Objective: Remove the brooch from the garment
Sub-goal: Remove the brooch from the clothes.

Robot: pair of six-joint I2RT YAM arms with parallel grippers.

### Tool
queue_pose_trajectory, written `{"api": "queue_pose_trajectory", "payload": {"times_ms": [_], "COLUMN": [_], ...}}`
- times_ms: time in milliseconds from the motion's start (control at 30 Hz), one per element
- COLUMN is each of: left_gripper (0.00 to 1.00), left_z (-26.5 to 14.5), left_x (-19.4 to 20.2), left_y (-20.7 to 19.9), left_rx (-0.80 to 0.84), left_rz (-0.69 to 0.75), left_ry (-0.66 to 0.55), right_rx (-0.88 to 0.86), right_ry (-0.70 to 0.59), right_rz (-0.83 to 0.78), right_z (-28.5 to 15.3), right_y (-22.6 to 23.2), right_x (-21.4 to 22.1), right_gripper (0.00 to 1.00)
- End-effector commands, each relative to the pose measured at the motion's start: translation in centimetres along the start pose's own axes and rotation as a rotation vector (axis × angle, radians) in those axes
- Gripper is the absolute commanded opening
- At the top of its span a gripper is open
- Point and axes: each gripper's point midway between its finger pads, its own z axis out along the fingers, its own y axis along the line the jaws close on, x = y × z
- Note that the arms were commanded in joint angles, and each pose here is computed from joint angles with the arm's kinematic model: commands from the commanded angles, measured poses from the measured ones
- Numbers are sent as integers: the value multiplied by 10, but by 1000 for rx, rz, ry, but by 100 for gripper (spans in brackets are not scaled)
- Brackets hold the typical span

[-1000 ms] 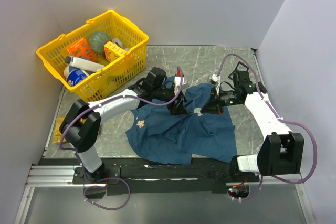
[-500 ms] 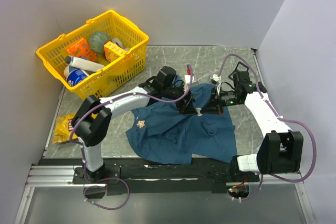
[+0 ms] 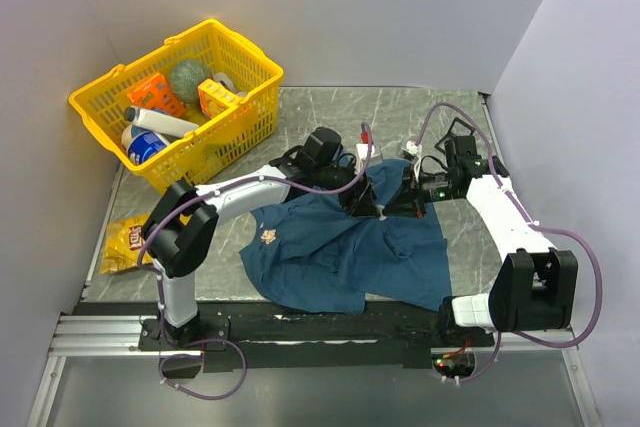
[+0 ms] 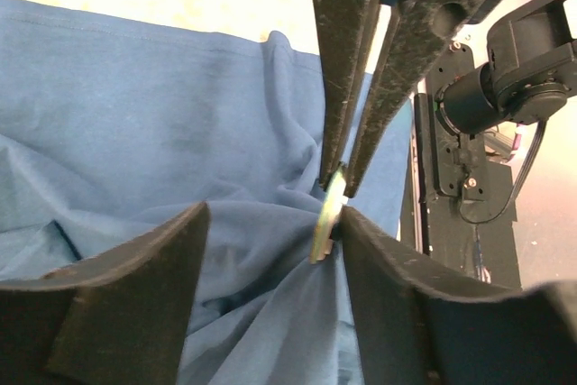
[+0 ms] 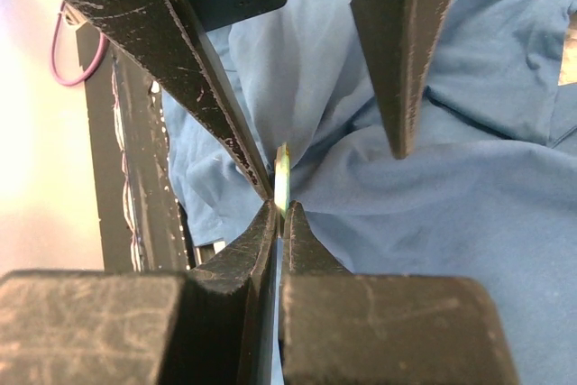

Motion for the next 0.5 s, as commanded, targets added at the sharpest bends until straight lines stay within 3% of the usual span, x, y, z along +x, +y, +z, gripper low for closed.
{"api": "queue_pose_trajectory", "payload": {"times_ms": [0,167,467], "left_gripper": [62,51,46], "left_z": [5,7,6], "left_x": [-10,-7,-1], "left_y": [6,7,20], "left_rx": [-43,-70,-152], "left_rz": [24,37,49], "left_ry": [-18,-10,5], "right_rx": [-18,-12,-13], "right_ry": [-44,-44,-44], "right_rz": [-34,-34,-36], "right_z": [-3,-3,-3], "right_y": [9,9,9], "right_x": [-12,-12,-11], "right_gripper": [0,0,0]}}
